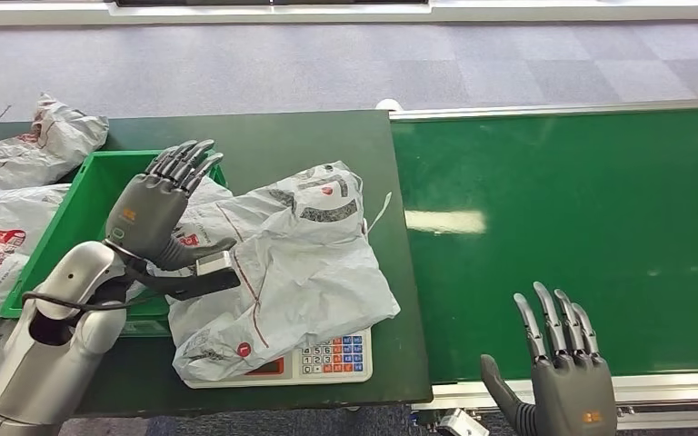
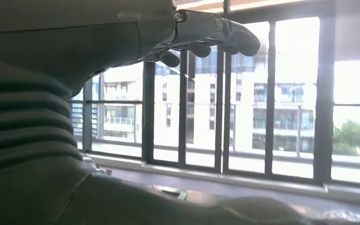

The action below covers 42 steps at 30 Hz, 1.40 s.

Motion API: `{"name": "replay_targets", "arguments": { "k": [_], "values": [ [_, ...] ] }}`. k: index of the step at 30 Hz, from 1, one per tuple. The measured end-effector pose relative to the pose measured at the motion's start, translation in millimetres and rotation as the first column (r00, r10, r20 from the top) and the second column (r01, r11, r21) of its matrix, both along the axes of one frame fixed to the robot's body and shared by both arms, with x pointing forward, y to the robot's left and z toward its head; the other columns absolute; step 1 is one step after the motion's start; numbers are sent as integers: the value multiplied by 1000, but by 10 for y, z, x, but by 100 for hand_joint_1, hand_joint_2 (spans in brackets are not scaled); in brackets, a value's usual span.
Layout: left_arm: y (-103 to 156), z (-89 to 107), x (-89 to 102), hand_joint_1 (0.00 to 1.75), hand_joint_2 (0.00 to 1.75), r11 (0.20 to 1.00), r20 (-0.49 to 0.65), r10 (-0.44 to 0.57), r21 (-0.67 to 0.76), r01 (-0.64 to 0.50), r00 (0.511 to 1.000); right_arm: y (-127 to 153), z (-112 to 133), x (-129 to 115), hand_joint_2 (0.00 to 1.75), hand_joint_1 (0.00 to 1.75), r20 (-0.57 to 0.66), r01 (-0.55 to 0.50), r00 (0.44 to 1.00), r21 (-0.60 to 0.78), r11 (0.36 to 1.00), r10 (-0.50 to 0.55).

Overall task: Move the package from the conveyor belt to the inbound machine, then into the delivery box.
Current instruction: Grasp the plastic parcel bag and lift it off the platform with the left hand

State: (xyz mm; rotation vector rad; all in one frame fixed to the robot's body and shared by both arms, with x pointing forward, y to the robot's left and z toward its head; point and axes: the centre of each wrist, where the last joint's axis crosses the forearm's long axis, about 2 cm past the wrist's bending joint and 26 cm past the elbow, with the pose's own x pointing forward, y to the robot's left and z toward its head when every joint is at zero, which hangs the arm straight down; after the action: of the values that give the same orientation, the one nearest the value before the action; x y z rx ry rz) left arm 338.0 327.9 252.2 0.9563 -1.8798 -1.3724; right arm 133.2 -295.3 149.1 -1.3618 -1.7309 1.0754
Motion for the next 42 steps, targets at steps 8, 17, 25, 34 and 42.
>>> {"name": "replay_targets", "arguments": {
  "k": [8, 17, 25, 34, 42],
  "values": [
    [100, 492, 505, 0, 0, 986, -203, -96, 114, 120, 974, -63, 110, -493, 175, 0, -30, 43, 999, 84, 996, -41],
    [167, 542, 622, 0, 0, 974, -434, -105, 137, 181, 895, -80, 162, -562, 175, 0, -43, 19, 999, 132, 991, -13],
    [136, 243, 623, 0, 0, 960, -553, -87, 177, 218, 829, -115, 159, -506, 175, 0, -32, -16, 999, 138, 990, 21],
    [152, -396, 443, 0, 0, 954, -740, -130, 87, 285, 660, -95, 149, -439, 175, 0, -21, -29, 999, 158, 987, 33],
    [99, -1002, 313, 175, 175, 954, -803, -166, 16, 298, 573, -87, 119, -338, 175, 0, -2, -44, 999, 182, 982, 45]
  ]
}}
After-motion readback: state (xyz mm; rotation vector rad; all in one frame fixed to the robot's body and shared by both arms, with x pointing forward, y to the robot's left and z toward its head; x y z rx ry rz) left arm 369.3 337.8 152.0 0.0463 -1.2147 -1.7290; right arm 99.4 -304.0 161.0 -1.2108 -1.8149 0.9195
